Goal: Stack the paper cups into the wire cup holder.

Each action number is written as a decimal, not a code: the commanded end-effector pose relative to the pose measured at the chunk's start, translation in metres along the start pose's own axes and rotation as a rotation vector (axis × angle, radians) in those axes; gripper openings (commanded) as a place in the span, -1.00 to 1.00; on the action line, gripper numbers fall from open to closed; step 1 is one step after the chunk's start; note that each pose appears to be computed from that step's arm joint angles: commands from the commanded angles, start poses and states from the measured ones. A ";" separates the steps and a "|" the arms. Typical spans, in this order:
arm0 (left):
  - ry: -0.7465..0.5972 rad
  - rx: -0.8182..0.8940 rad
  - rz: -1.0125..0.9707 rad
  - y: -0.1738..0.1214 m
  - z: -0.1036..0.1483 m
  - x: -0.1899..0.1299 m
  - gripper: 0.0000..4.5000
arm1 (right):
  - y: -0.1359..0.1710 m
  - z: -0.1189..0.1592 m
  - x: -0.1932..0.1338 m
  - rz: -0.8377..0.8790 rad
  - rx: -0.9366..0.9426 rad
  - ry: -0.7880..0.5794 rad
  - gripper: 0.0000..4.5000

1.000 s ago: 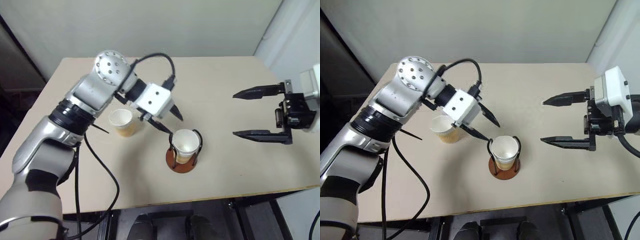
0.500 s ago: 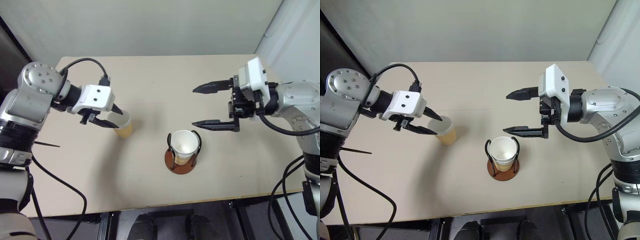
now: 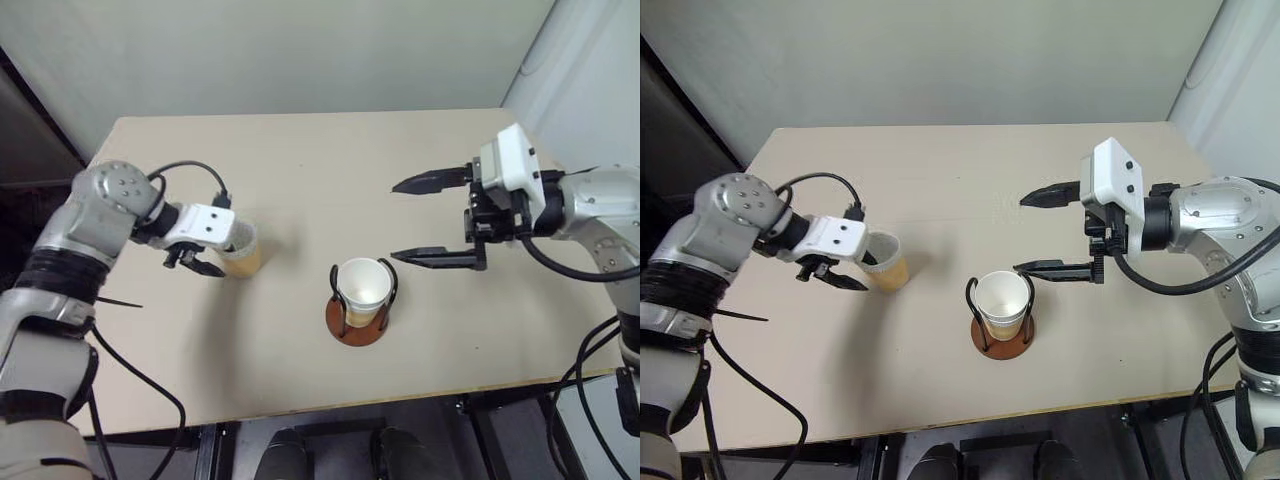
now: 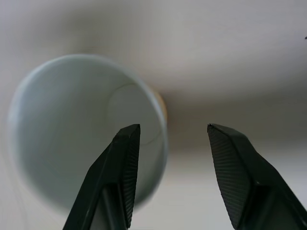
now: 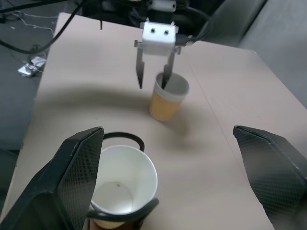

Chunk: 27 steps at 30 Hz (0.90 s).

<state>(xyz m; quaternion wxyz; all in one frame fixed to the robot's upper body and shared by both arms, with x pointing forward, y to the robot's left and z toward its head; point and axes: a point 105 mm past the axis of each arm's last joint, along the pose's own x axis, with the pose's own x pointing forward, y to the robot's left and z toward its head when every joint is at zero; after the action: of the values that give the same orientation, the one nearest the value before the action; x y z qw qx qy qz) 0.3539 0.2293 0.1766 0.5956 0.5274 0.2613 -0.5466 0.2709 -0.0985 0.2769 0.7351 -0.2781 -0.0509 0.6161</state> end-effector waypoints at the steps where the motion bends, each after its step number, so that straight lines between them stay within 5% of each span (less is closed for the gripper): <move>1: 0.002 0.026 0.043 0.009 0.003 -0.011 -0.50 | -0.001 0.013 -0.008 -0.037 -0.050 -0.011 1.00; 4: 0.001 0.031 0.043 0.010 0.003 -0.014 -0.99 | 0.000 0.012 -0.008 -0.042 -0.049 -0.007 1.00; 10: -0.140 0.097 0.083 0.014 0.034 -0.036 -0.99 | 0.000 0.011 -0.014 -0.046 -0.046 0.005 1.00; 19: -0.669 0.469 0.059 0.003 0.179 -0.099 -0.99 | 0.014 0.020 -0.075 -0.045 -0.030 0.030 1.00; 24: -0.718 0.604 -0.057 -0.014 0.206 -0.090 -0.99 | 0.018 0.020 -0.084 -0.079 -0.030 0.073 1.00; 27: -0.622 0.655 -0.101 -0.014 0.203 -0.070 -0.99 | 0.021 0.019 -0.084 -0.096 -0.033 0.087 1.00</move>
<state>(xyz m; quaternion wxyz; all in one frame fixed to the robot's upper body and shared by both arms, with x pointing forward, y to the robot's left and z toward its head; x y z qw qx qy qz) 0.2714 0.0718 0.2950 0.4510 0.4531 -0.0879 -0.7640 0.2318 -0.1691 0.2926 0.7602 -0.2927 -0.0180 0.5798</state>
